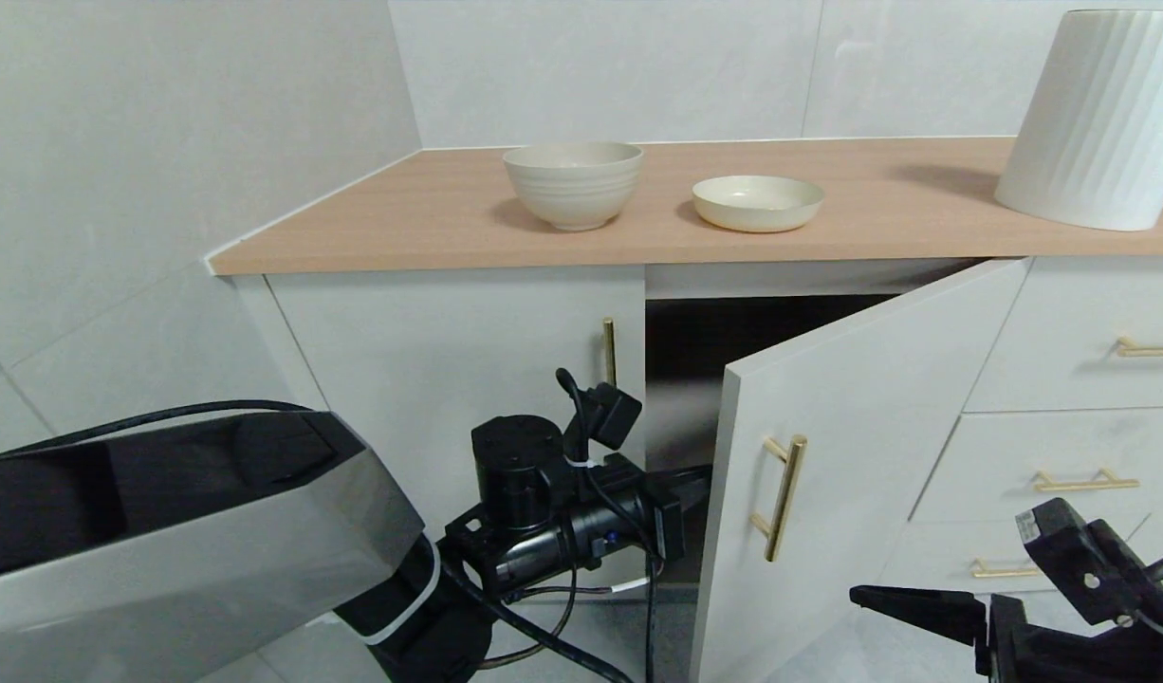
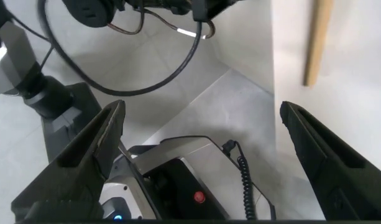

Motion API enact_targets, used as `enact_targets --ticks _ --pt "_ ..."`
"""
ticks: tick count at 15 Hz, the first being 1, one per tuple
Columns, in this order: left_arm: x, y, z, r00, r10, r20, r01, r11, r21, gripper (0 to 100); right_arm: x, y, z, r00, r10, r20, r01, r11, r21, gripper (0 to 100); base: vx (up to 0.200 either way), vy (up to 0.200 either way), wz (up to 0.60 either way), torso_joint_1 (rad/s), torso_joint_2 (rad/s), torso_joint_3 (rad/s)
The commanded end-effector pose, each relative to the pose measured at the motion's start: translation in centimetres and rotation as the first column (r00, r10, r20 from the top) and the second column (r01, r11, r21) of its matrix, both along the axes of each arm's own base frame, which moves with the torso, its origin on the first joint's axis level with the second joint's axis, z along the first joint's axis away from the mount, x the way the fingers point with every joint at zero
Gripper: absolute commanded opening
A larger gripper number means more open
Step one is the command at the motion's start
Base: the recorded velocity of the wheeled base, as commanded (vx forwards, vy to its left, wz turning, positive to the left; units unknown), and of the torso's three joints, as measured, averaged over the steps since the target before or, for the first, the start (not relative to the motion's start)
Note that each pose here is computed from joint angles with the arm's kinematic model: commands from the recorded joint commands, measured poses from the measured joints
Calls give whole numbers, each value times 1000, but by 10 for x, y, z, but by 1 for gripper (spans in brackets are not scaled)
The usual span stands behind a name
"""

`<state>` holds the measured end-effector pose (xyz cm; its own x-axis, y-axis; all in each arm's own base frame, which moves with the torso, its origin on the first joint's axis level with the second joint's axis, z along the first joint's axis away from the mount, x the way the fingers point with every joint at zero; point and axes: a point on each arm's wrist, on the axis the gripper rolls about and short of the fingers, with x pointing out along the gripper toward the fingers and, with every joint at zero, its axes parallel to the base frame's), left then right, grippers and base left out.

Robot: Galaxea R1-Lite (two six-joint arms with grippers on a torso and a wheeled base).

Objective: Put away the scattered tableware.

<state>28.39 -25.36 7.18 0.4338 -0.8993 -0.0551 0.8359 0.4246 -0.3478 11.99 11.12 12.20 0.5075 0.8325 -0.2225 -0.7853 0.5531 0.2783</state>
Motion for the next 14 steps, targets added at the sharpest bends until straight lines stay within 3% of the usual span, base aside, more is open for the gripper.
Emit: enact_targets --ticks 1,6,9,12,14 --pt "7 -4 -4 1000 6 0 -6 1000 -2 0 0 0 -1 1000 0 -3 0 1000 -2 100 0 0 0 0 0 0" --pt "14 -19 -5 1000 -11 -17 12 1000 15 0 0 0 0 1000 5 0 -5 1000 3 100 0 0 0 0 0 0" --pt "-10 -29 21 998 -56 -2 56 998 5 0 -19 4 11 995 96 12 -97 993 73 100 0 0 0 0 0 0" --pt "-33 -39 39 993 -117 1 117 993 2 0 -24 2 17 994 103 29 -106 989 101 100 0 0 0 0 0 0" --pt "-45 -46 39 988 -152 -2 152 988 5 0 -28 1 19 991 124 40 -128 985 113 100 0 0 0 0 0 0"
